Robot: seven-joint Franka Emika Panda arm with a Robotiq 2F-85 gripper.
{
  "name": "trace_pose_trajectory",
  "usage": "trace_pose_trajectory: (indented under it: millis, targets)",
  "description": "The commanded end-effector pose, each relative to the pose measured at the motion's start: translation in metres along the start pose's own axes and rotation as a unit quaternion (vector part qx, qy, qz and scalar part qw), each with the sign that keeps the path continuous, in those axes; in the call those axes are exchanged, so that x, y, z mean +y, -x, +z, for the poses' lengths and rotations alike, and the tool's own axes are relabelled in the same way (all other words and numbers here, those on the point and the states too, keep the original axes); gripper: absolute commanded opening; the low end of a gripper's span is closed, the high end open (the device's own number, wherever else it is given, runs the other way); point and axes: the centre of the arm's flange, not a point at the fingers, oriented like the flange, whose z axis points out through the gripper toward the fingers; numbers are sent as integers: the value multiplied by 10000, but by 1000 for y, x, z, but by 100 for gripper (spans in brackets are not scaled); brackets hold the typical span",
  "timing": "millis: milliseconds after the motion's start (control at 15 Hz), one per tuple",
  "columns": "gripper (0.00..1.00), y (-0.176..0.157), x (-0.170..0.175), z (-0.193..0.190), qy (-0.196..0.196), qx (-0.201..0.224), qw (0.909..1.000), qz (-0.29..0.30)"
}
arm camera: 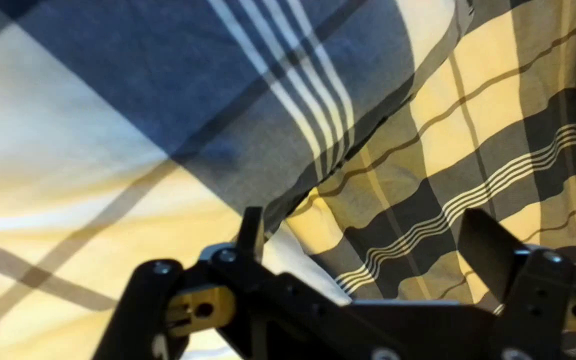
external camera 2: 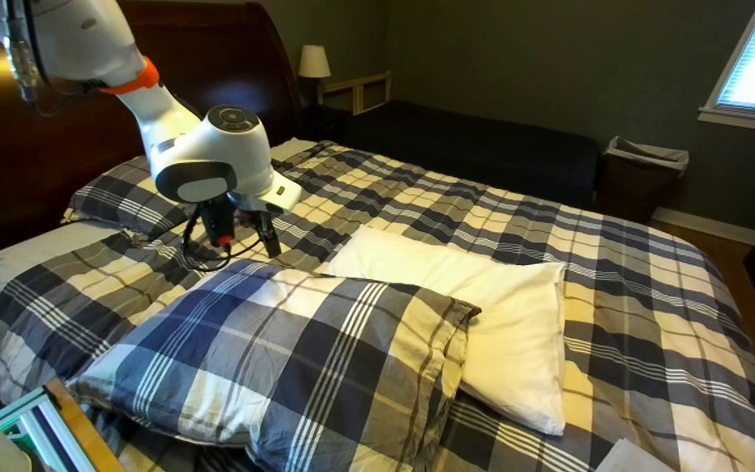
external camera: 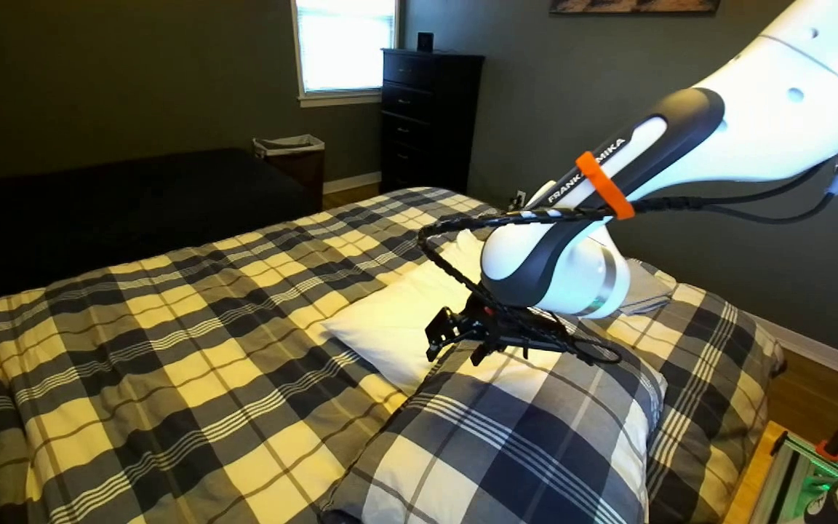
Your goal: Move the top pillow forward, then put the white pillow on the checked pillow
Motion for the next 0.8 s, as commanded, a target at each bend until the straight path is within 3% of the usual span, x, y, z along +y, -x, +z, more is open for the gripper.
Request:
trace_pose_trajectory:
  millis: [0, 67, 400, 667, 733]
  targets:
    - [100, -45, 0, 39, 168, 330, 9993, -95]
    - [100, -20, 4, 13, 81, 195, 9998, -40]
    - [100, -38, 6, 33, 137, 263, 9996, -31]
    - [100, -88, 4, 30, 103, 541, 9981, -289]
    - [100, -101, 2, 31, 219, 551, 9966, -580]
